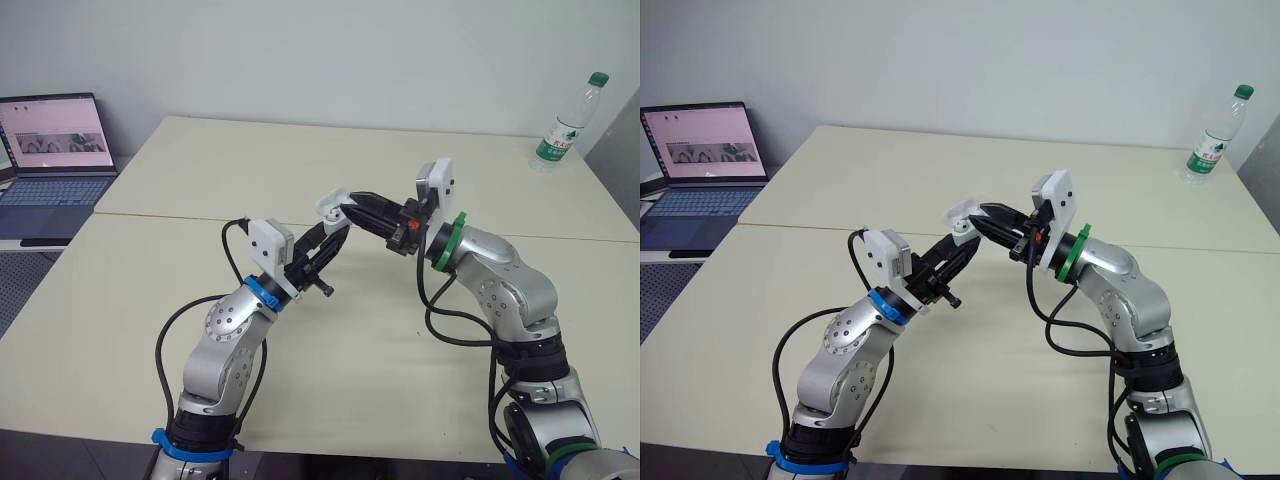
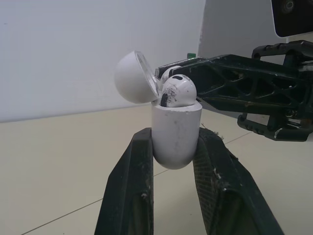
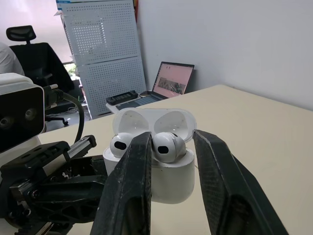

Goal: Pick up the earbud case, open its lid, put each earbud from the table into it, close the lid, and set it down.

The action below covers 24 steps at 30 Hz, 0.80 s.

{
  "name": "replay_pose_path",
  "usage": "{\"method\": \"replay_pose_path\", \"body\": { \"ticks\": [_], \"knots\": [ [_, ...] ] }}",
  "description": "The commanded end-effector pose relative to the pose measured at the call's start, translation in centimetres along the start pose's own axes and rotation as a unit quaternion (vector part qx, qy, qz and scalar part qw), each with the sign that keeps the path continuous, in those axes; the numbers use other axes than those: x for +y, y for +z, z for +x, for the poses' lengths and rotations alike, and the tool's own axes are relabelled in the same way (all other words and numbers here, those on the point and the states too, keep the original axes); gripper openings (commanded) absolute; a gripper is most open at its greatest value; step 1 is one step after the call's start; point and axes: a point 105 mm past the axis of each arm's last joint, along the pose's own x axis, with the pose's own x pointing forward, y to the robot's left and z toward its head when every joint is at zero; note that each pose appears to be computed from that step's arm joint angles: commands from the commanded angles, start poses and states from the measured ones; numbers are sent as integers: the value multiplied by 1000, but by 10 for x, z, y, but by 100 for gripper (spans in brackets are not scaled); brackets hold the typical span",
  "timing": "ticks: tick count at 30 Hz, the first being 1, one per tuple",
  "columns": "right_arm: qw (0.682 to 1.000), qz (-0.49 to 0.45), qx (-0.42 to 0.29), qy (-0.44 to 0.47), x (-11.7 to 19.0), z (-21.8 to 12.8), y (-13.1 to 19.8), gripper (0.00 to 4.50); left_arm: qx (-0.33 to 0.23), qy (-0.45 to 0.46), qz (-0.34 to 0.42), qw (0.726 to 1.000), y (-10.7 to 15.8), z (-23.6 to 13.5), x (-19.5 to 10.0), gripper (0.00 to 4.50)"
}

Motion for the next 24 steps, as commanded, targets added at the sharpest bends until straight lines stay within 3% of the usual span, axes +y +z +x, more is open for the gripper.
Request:
{"method": "replay_pose_path", "body": {
  "ticks": [1, 7, 16, 19, 21, 24],
  "knots": [
    [1000, -11, -16, 2, 0, -2, 10, 135, -36, -14, 20, 999, 21, 4, -6, 74],
    [997, 29, -51, 54, 7, -17, 36, 135, -29, -9, 16, 999, 17, 0, -3, 74],
    [1000, 2, 3, 12, -21, -29, 40, 135, -24, -18, 13, 999, 15, 0, -4, 74],
    [1000, -2, 17, 0, -37, -27, 37, 80, -18, -39, 14, 999, 14, 1, -8, 74],
    [999, -3, 33, -9, -49, -25, 32, 6, -12, -56, 20, 998, 13, 1, -11, 74],
    [997, -18, 66, -31, -69, -18, 23, 6, -6, -84, 20, 996, 12, 0, -17, 74]
  ]
}}
